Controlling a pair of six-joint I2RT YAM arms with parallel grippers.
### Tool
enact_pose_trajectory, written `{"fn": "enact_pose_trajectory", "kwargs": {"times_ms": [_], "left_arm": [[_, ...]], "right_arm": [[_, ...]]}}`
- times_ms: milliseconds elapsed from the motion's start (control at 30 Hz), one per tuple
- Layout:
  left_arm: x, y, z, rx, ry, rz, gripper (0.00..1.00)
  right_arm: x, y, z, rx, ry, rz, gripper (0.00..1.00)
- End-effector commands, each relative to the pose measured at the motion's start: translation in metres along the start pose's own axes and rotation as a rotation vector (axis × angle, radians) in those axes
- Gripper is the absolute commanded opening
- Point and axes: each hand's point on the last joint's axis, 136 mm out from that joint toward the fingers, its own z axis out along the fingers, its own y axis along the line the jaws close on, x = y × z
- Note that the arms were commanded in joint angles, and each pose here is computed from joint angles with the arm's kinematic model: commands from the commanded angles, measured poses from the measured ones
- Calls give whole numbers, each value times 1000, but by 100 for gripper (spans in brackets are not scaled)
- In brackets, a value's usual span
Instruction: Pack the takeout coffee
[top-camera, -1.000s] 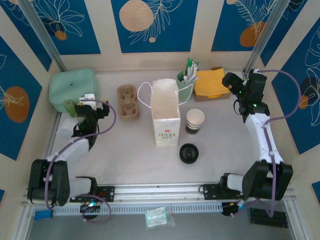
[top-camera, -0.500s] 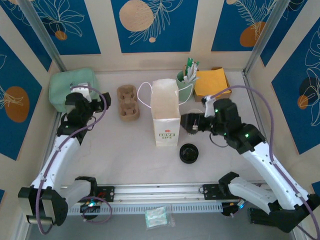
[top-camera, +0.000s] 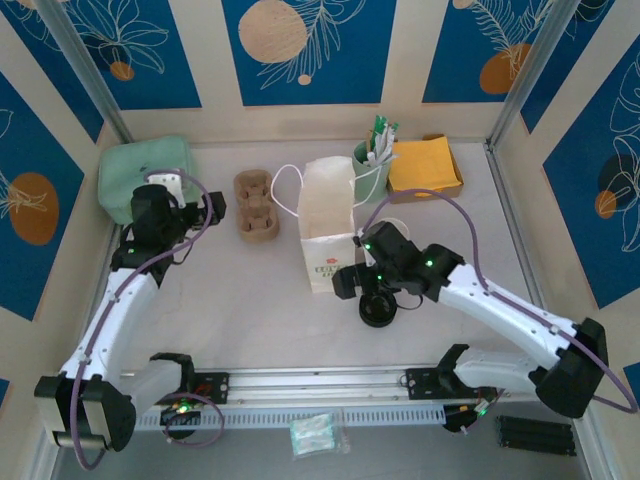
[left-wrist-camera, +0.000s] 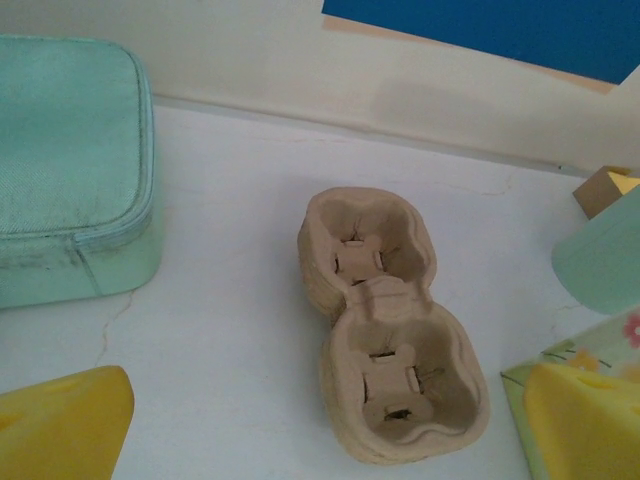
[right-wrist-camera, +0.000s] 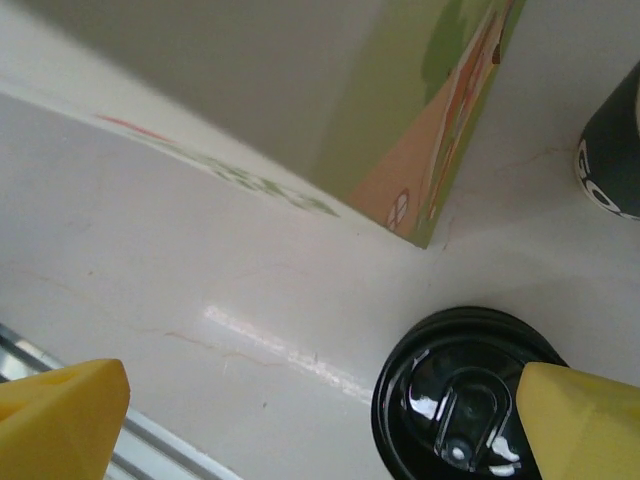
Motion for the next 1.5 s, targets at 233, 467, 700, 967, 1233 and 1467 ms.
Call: {"fn": "enact_pose_trajectory", "kwargs": {"times_ms": [233, 467, 700, 967, 1233, 1467], "left_arm": [[-10, -11, -2, 42, -14, -11, 99], [-11, -12, -1, 43, -15, -9, 99], [-11, -12, 0, 45, -11, -16, 99], [-11, -13, -2, 51, -11, -23, 99], [-7, -17, -6, 67, 15, -18, 100], [-8, -25, -20, 107, 23, -17, 99]], "right_arm": [[-60, -10, 33, 17, -70, 51, 96], [-99, -15, 48, -18, -92, 88, 94], [-125, -14, 63, -21, -92, 81, 92], [-131, -10, 67, -50, -90, 70, 92], [-126, 13, 39, -104, -83, 21, 92], [-120, 24, 1, -132, -119, 11, 92]]}}
